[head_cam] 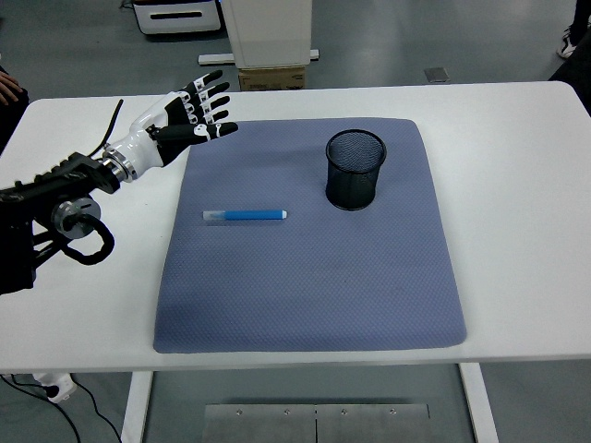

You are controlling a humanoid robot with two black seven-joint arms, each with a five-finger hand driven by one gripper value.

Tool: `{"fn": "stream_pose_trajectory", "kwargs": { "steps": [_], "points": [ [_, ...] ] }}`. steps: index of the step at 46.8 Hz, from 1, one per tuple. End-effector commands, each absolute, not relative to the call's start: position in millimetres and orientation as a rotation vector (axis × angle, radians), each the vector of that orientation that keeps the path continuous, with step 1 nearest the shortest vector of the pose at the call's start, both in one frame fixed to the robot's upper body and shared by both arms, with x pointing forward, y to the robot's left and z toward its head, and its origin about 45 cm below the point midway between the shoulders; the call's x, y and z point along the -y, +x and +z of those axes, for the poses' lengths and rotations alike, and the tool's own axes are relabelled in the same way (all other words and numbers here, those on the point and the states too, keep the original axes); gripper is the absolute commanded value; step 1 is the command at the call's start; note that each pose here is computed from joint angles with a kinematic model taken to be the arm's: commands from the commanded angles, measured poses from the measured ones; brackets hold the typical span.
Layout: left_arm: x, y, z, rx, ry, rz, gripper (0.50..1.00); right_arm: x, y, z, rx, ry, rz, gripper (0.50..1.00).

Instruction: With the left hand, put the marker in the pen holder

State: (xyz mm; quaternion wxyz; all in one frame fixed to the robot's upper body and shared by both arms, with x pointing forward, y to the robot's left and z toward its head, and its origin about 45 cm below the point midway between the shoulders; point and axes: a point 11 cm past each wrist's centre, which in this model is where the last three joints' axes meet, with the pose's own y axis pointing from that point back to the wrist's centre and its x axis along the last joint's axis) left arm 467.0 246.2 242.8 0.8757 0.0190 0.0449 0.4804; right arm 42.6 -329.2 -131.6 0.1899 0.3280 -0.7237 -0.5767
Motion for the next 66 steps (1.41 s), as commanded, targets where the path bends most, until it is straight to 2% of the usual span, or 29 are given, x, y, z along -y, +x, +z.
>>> {"fn": "stream_pose_trajectory", "kwargs": {
  "steps": [1, 19, 26, 31, 46, 66],
  "points": [
    [-242, 468, 248, -0.066, 0.07, 0.977, 1.0, 329, 43, -132, 2.034, 0.922, -1.621, 1.0],
    [-246, 462, 241, -0.007, 0.206, 0.916, 1.0, 329, 43, -132, 2.034, 0.922, -1.621, 1.0],
    [-235, 462, 242, 0.108, 0.404, 0.798, 1.0, 329, 42, -132, 2.033, 0.92, -1.621, 1.0],
    [-217, 459, 243, 0.151, 0.469, 0.716, 1.0, 329, 42, -132, 2.033, 0.92, -1.621, 1.0],
    [-207, 450, 248, 0.335, 0.646, 0.51, 1.0, 329, 43, -132, 2.034, 0.922, -1.621, 1.0],
    [-204, 458, 263, 0.527, 0.77, 0.441, 1.0, 329, 42, -132, 2.033, 0.92, -1.621, 1.0]
  ]
}}
